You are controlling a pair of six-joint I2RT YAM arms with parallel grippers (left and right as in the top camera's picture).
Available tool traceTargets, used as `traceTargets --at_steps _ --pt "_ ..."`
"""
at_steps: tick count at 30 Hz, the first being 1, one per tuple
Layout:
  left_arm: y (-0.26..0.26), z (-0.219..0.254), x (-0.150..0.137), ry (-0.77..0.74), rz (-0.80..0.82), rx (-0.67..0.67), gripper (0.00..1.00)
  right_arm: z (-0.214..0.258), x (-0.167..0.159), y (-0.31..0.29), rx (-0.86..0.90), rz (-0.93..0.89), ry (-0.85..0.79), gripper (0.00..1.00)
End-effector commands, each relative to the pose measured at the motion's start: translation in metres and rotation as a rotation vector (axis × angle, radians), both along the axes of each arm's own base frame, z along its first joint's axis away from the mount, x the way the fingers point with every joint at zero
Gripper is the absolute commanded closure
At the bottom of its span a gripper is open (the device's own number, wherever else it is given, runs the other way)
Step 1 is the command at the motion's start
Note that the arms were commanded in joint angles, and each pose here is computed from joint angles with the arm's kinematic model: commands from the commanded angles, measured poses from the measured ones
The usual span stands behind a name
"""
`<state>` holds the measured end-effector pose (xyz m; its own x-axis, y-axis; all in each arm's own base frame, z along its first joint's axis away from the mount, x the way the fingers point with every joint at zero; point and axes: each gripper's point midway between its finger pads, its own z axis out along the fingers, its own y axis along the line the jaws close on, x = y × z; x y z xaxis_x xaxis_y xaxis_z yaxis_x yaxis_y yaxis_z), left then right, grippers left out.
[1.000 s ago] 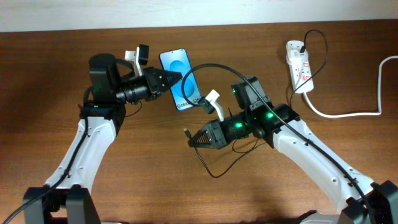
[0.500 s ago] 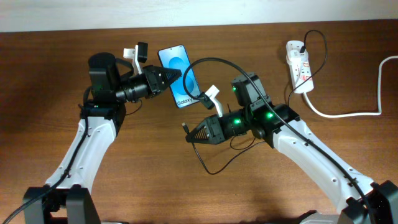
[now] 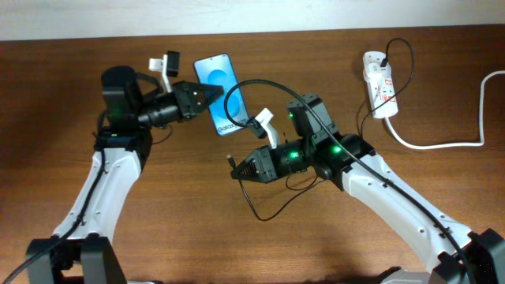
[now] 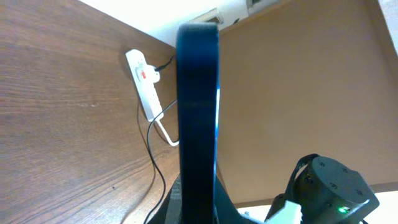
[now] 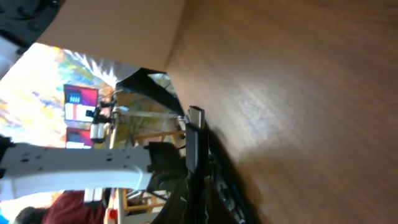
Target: Plug charger to phone and switch on socket
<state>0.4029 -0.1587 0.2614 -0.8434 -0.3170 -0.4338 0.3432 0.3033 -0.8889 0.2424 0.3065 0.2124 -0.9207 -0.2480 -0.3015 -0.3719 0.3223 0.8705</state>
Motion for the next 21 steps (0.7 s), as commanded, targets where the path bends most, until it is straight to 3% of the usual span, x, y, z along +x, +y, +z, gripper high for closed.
traceTargets --at_steps 1,11,21 --pt "0.004 0.013 -0.004 -0.03 -0.038 -0.021 1.0 -0.003 0.01 -0.004 -0.047 -0.069 -0.028 0.96" --pt "0.005 0.013 -0.004 -0.018 -0.034 -0.027 1.0 0.016 0.034 -0.002 0.022 -0.144 -0.054 0.96" --pt "0.004 0.014 -0.004 0.069 -0.022 -0.065 1.0 0.017 0.033 -0.002 0.029 -0.127 -0.07 0.96"
